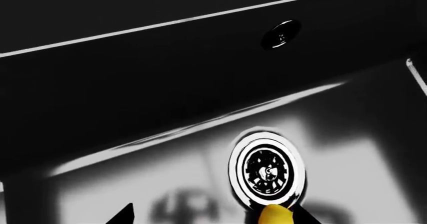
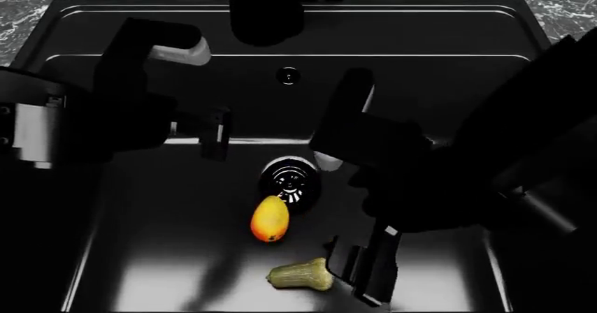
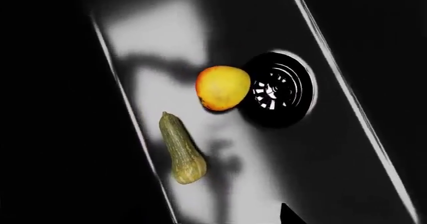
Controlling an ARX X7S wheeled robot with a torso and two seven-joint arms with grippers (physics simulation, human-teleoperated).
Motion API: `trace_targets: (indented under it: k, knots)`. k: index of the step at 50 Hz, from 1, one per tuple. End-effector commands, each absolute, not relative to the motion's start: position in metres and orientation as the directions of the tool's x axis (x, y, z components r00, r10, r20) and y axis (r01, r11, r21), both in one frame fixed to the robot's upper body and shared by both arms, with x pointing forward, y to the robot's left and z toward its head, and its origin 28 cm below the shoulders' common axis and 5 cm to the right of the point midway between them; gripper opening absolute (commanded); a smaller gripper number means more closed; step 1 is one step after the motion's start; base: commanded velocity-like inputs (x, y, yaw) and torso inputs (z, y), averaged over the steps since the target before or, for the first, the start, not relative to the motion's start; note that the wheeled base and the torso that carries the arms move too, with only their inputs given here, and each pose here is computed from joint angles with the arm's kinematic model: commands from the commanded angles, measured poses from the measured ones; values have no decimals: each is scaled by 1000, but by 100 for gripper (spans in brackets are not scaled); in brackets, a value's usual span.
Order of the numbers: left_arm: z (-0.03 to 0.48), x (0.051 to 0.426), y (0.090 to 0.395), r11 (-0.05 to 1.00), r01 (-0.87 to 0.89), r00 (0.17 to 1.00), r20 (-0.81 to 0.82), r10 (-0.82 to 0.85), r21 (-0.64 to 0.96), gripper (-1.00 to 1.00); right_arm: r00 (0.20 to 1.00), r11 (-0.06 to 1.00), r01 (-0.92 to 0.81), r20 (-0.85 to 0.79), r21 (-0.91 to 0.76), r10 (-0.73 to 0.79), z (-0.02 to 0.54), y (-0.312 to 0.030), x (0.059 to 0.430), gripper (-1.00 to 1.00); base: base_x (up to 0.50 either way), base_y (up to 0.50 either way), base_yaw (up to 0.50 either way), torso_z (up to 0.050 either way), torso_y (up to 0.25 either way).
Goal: Pick up the fruits and vegetables and place them in the sink. Turn on the sink faucet to wash them. Then turn the sink off and put them in the tray.
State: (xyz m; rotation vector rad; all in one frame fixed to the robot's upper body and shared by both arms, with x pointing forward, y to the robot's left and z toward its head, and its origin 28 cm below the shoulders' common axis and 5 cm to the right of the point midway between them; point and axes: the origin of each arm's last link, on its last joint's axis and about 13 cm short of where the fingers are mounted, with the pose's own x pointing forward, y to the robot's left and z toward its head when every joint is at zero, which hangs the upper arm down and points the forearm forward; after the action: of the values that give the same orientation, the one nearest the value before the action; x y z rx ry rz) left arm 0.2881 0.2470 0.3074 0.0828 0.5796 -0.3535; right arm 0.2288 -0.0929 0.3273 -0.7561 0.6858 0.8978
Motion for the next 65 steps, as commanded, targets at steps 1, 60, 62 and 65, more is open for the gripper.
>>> trace_targets:
  k: [1,60,62,65]
  knots:
    - [310,286,247,935,354,781,-542,-311,-26,100,522,485,-821,-739,-300,426,339,-101,233,100,0,0,0,0,0]
    - [312,277,256,944,329,815,-498,-295,-20,100,930,901,-350,-215,-258,299,401,-125,260,100,0,0,0,0,0]
    - [312,277,256,944,328,816,-498,-295,-21,100,935,907,-338,-202,-250,293,402,-125,261,100,0,0,0,0,0]
    - [312,277,257,945,327,817,-497,-294,-21,100,946,922,-309,-180,-235,271,405,-124,266,100,0,0,0,0,0]
